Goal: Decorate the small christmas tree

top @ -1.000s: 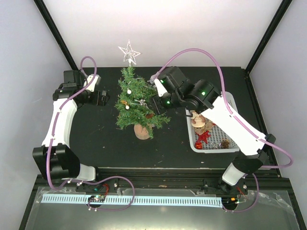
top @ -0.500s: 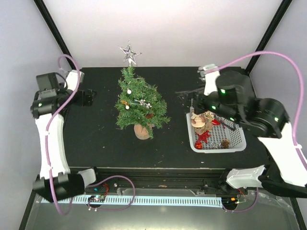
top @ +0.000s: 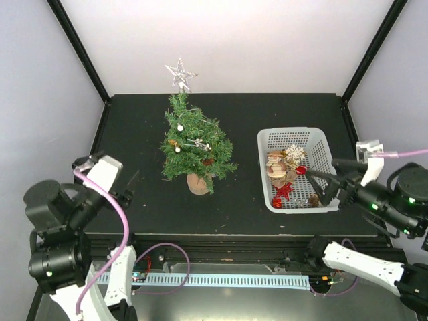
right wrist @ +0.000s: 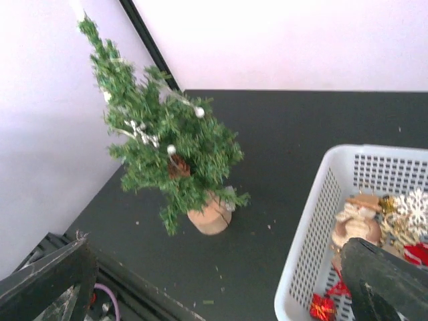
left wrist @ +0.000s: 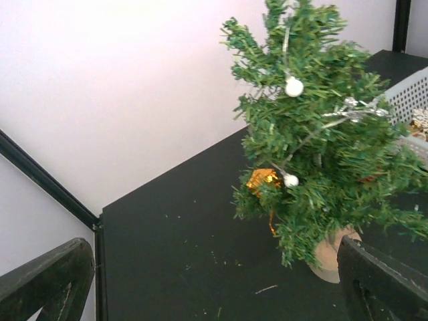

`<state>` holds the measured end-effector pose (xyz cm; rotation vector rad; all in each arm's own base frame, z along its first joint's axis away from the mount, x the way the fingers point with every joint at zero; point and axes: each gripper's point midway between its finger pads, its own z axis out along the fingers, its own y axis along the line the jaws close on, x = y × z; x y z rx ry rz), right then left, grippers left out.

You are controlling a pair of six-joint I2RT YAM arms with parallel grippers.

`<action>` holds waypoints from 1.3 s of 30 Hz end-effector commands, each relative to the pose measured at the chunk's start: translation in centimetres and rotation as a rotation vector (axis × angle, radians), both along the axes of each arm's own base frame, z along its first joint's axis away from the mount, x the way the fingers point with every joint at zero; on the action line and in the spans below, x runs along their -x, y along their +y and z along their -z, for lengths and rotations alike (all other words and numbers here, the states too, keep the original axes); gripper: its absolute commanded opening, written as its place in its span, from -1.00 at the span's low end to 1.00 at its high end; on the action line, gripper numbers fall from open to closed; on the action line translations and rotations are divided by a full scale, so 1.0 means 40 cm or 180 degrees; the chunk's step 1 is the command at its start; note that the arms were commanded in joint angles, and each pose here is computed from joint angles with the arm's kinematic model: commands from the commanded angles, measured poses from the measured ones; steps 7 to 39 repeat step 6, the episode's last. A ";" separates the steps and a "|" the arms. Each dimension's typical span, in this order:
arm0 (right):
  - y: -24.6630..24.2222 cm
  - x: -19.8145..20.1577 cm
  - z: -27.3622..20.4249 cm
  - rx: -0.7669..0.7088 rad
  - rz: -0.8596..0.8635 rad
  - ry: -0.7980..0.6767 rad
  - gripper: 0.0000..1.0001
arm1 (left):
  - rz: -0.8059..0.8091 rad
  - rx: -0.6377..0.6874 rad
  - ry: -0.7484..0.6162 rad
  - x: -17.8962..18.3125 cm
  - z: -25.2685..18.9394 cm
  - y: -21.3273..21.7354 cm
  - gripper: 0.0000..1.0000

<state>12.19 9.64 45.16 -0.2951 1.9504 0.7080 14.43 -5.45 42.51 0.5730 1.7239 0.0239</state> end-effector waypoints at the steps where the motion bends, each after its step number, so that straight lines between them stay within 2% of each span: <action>1: -0.026 0.032 0.068 -0.0093 -0.0024 0.0133 1.00 | 0.0088 0.0019 0.0158 0.063 0.041 -0.029 0.98; 6: -0.054 0.042 0.119 -0.0134 0.0090 0.0245 1.00 | 0.0108 0.0066 0.0048 0.117 0.036 -0.051 0.98; 39: -0.054 0.042 0.119 -0.0134 0.0090 0.0245 1.00 | 0.0108 0.0066 0.0048 0.117 0.036 -0.051 0.98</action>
